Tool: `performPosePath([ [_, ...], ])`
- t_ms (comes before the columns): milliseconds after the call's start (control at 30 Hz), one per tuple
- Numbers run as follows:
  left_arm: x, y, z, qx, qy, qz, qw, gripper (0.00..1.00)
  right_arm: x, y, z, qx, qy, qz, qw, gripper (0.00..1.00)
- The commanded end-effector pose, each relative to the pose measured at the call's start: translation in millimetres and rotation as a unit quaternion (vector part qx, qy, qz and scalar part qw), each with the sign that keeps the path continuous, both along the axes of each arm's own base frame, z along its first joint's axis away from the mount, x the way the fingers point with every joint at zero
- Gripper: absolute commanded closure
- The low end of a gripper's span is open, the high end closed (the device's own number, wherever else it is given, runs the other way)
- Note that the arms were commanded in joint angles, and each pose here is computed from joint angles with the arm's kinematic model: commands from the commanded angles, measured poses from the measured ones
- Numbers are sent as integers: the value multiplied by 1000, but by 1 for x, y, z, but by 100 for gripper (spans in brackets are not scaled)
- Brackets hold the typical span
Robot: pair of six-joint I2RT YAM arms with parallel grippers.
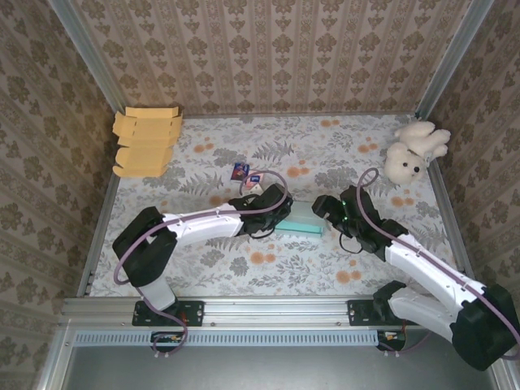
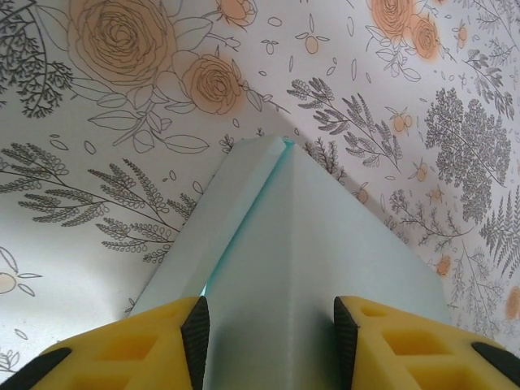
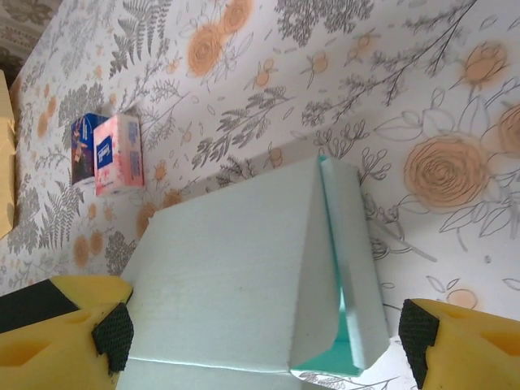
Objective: Fold the paper box
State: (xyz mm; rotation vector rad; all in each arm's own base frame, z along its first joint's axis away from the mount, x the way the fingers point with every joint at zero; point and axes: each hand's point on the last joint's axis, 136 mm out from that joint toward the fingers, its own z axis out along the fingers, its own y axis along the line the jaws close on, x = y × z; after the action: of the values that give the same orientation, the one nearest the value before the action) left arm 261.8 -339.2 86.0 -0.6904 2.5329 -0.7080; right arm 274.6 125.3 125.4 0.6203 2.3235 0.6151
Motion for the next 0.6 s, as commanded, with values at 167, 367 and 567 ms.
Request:
performPosePath([
  [167,-14,29,-19,64,19,4,998,43,-7,4,-29,-38,29,30,998,12],
  [367,-16,38,-12,75,9,-1,997,30,-5,8,-40,-50,35,32,998,12],
  [567,-21,44,-12,78,11,-8,997,23,-4,12,-53,-65,46,37,996,12],
])
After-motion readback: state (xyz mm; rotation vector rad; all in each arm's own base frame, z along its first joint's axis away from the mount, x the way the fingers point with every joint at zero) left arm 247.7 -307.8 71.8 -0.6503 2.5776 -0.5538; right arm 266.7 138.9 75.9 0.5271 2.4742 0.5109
